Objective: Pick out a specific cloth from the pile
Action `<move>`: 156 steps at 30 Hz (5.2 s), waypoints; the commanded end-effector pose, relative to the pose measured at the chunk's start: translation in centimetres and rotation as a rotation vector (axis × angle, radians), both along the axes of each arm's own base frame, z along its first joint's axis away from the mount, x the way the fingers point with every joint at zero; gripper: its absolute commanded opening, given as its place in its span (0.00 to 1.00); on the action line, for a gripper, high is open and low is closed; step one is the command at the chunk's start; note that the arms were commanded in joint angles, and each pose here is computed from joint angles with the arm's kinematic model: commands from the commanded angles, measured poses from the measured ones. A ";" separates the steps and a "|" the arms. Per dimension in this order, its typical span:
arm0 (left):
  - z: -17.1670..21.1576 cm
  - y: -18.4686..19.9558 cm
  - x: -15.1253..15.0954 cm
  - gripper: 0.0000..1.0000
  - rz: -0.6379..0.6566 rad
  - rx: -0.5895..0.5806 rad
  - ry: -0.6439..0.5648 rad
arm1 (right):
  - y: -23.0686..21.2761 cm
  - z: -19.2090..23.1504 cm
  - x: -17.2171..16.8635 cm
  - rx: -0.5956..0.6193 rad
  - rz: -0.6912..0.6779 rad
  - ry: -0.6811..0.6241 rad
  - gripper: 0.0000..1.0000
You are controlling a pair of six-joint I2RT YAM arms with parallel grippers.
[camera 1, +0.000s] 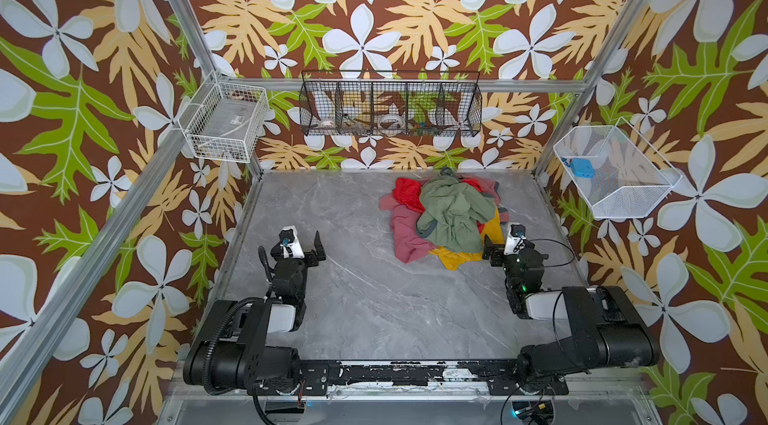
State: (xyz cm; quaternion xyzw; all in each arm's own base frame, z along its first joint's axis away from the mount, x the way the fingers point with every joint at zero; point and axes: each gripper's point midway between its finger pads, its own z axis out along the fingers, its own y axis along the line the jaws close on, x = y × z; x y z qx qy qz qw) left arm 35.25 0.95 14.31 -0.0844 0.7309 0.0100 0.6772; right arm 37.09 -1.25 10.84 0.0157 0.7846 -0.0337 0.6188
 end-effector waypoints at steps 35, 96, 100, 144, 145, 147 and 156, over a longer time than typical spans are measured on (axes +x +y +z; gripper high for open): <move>3.3 1.7 1.2 1.00 0.122 -0.123 0.127 | 0.3 3.6 1.6 0.073 0.001 0.099 0.95; -6.2 -36.0 1.4 0.72 -0.636 0.137 0.607 | 4.6 4.5 -3.8 0.424 0.083 0.172 0.89; -6.4 -36.2 1.3 0.62 -0.634 0.128 0.613 | 4.6 4.5 -3.8 0.424 0.082 0.173 0.89; 12.2 -31.9 -0.2 0.00 -0.516 0.243 0.273 | 4.6 2.5 -2.9 0.507 0.053 0.170 0.92; 12.8 -31.5 -0.2 0.00 -0.503 0.246 0.261 | 4.5 2.6 -2.9 0.505 0.050 0.168 0.92; 14.3 -30.6 -0.4 0.00 -0.480 0.250 0.233 | 4.3 2.7 -3.0 0.497 0.043 0.164 0.92; 17.2 -28.4 -1.5 0.00 -0.449 0.245 0.191 | 3.7 2.6 -3.1 0.481 0.012 0.154 0.92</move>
